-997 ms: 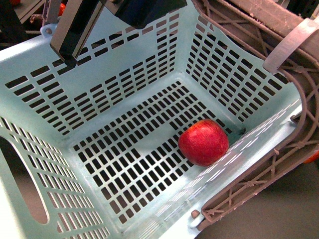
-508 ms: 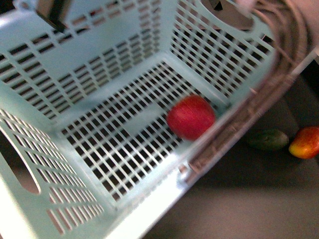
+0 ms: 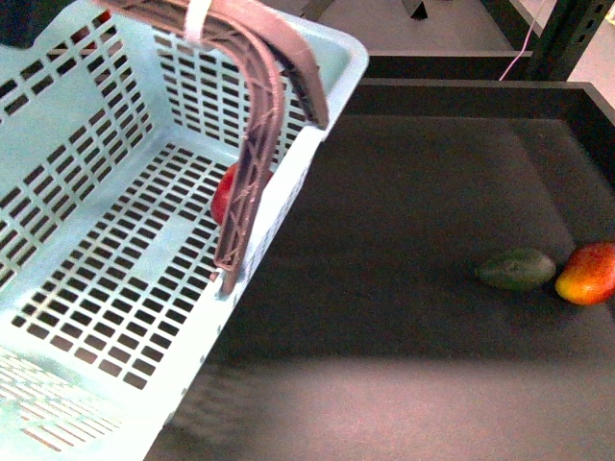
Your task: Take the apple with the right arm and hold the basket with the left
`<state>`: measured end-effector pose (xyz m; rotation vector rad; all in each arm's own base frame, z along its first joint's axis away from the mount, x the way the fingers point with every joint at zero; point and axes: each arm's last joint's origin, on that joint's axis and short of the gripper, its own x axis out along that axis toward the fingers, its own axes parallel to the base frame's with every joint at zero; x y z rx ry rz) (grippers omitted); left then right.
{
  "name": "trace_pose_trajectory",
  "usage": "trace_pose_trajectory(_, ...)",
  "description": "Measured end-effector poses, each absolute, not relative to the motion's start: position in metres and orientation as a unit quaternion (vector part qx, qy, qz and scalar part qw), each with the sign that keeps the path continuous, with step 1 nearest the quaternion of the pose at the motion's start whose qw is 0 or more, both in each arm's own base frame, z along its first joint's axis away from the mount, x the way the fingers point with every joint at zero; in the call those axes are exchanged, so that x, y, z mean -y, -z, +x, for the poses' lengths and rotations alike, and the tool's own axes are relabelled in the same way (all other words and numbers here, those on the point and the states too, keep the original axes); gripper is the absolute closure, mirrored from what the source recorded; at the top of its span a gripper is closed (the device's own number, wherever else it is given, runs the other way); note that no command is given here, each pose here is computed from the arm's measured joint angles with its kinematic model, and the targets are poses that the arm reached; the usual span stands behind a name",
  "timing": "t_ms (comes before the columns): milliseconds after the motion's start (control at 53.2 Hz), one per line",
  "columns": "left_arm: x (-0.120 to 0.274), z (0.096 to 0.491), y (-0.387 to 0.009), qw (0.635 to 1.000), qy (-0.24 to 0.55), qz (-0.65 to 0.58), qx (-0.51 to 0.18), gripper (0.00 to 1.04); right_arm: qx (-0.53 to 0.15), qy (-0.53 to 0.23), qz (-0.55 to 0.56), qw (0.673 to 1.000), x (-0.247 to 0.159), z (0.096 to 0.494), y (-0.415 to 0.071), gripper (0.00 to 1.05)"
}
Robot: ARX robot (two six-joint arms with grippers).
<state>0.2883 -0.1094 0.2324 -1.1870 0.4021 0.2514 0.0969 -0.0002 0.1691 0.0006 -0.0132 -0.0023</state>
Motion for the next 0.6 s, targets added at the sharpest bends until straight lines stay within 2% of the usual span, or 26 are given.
trace_pose_trajectory(320, 0.043, 0.302, -0.195, 0.728, -0.246, -0.623, -0.144, 0.88, 0.007, 0.001, 0.000, 1.000, 0.000, 0.097, -0.169, 0.09)
trace_pose_trajectory(489, 0.024, 0.310, -0.169, 0.686, -0.298, -0.647, -0.149, 0.88, 0.007, 0.001, 0.000, 1.000, 0.000, 0.097, -0.169, 0.09)
trace_pose_trajectory(602, 0.021, 0.311, -0.161, 0.678, -0.311, -0.649, -0.153, 0.88, 0.007, 0.001, 0.000, 1.000, 0.000, 0.097, -0.169, 0.09)
